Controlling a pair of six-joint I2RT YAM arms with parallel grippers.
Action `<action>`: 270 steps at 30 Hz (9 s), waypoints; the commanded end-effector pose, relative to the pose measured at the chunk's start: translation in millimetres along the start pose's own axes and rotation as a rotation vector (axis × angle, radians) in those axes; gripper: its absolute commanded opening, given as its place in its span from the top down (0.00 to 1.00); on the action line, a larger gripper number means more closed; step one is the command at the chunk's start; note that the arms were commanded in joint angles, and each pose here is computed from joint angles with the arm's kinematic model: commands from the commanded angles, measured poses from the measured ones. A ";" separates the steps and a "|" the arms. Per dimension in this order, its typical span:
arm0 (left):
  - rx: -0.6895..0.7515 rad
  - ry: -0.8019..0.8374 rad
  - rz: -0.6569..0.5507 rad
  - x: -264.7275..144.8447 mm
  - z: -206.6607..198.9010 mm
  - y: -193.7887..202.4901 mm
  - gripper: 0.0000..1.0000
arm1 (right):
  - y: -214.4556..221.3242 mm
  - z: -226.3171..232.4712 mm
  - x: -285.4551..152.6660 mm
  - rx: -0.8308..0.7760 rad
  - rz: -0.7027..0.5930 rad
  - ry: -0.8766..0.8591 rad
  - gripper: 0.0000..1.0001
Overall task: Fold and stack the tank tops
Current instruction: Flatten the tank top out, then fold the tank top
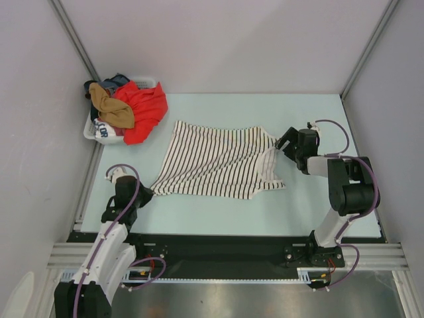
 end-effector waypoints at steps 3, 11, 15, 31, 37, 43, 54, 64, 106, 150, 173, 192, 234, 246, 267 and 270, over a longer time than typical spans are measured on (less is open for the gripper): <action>0.016 0.038 -0.054 -2.5 -8.6 -14.7 1.00 | -17.5 42.7 -5.1 0.120 -0.032 -0.260 0.17; 0.019 0.036 -0.062 -2.5 -8.0 -15.7 1.00 | -13.5 50.5 10.5 0.246 0.008 -0.294 0.24; 0.023 0.033 -0.064 -2.2 -8.0 -16.2 1.00 | -8.0 49.8 13.1 0.274 0.007 -0.289 0.25; 0.028 0.019 -0.066 -0.6 -6.7 -17.4 1.00 | 1.7 49.8 37.5 0.484 -0.053 -0.349 0.25; 0.033 0.010 -0.065 -1.2 -5.7 -18.1 1.00 | -13.3 51.7 42.7 0.541 -0.151 -0.412 0.27; 0.026 0.004 -0.072 -1.7 -4.6 -18.3 1.00 | -32.4 28.1 42.8 0.557 -0.232 -0.370 0.25; 0.009 -0.010 -0.071 -0.9 -0.9 -18.1 1.00 | -72.3 -6.0 49.8 0.550 -0.307 -0.332 0.24; 0.013 -0.003 -0.053 1.1 -2.2 -16.2 1.00 | -107.9 14.2 47.0 0.270 -0.319 -0.230 0.20; 0.069 0.057 -0.005 7.4 -13.1 -14.5 1.00 | -47.6 42.7 9.2 0.286 0.060 -0.319 0.04; 0.091 0.115 0.021 9.3 -18.1 -8.4 0.96 | 150.4 32.1 -151.4 0.049 0.210 0.046 0.43; 0.079 0.084 0.021 10.6 -14.6 -8.6 0.96 | 171.2 49.0 -137.3 0.001 0.145 0.139 0.98; 0.099 0.118 0.148 3.9 -19.0 30.5 0.68 | 159.8 -29.9 -205.4 -0.050 0.182 0.264 1.00; 0.205 -0.009 0.346 -37.2 -16.6 89.5 0.65 | 179.1 -39.6 -199.9 -0.050 0.232 0.240 0.60; 0.206 0.050 0.370 -38.7 -18.8 95.9 0.71 | 173.0 -34.0 -199.5 -0.060 0.214 0.233 1.00; 0.245 0.092 0.282 -51.7 -60.8 53.6 1.00 | 143.3 -11.2 -208.8 -0.127 0.193 0.183 1.00; 0.237 0.095 0.261 -52.9 -67.8 45.0 1.00 | 135.9 -0.4 -206.0 -0.151 0.207 0.161 1.00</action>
Point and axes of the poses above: each gripper's point midway between its finger pads, its own x axis out along the fingers, its own z axis along the line the jaws close on, y = z × x, the point moved 4 cm from there along -x, back along the fingers, and after that the axes turned 2 degrees about x, right-handed, at the moved point
